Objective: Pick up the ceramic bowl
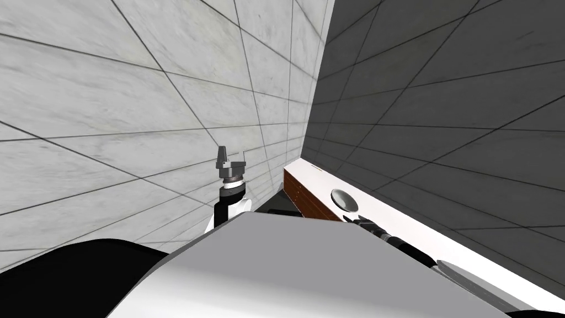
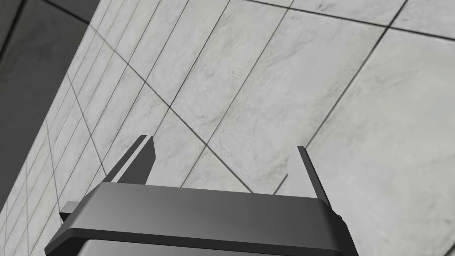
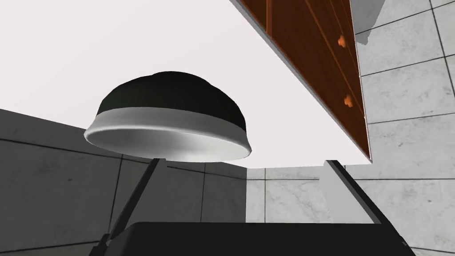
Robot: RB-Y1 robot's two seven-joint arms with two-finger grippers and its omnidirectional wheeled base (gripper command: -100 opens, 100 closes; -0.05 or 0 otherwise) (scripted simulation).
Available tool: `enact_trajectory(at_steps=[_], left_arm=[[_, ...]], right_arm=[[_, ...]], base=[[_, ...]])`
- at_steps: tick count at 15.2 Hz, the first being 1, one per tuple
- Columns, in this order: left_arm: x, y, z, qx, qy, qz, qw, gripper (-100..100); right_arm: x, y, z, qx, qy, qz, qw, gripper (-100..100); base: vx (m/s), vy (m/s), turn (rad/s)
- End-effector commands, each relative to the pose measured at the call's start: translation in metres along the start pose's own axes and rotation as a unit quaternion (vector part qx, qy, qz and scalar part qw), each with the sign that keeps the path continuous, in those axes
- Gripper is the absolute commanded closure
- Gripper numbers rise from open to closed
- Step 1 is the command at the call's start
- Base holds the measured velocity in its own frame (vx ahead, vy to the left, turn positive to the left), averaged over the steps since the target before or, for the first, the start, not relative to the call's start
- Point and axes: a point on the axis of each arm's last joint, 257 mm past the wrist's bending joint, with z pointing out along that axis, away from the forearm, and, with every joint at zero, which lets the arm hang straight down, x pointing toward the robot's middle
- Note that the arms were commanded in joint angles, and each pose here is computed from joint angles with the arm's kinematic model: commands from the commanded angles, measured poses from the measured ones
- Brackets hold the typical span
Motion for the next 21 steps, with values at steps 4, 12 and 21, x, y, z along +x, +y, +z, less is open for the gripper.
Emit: enact_trajectory(at_steps=[4, 12, 21], left_arm=[[0.0, 0.0, 0.0, 0.0, 0.0, 0.0, 1.0, 0], [0.0, 0.0, 0.0, 0.0, 0.0, 0.0, 1.0, 0], [0.0, 0.0, 0.0, 0.0, 0.0, 0.0, 1.0, 0]], right_arm=[[0.036, -0.021, -0.013, 0.014, 0.058, -0.058, 0.9965, -100], [0.122, -0.061, -0.06, 0.025, 0.184, -0.157, 0.9701, -100], [0.181, -0.071, -0.092, 0.027, 0.245, -0.179, 0.9526, -100]], base=[[0.084, 0.038, 0.239], [0.097, 0.041, 0.25], [0.06, 0.025, 0.178]])
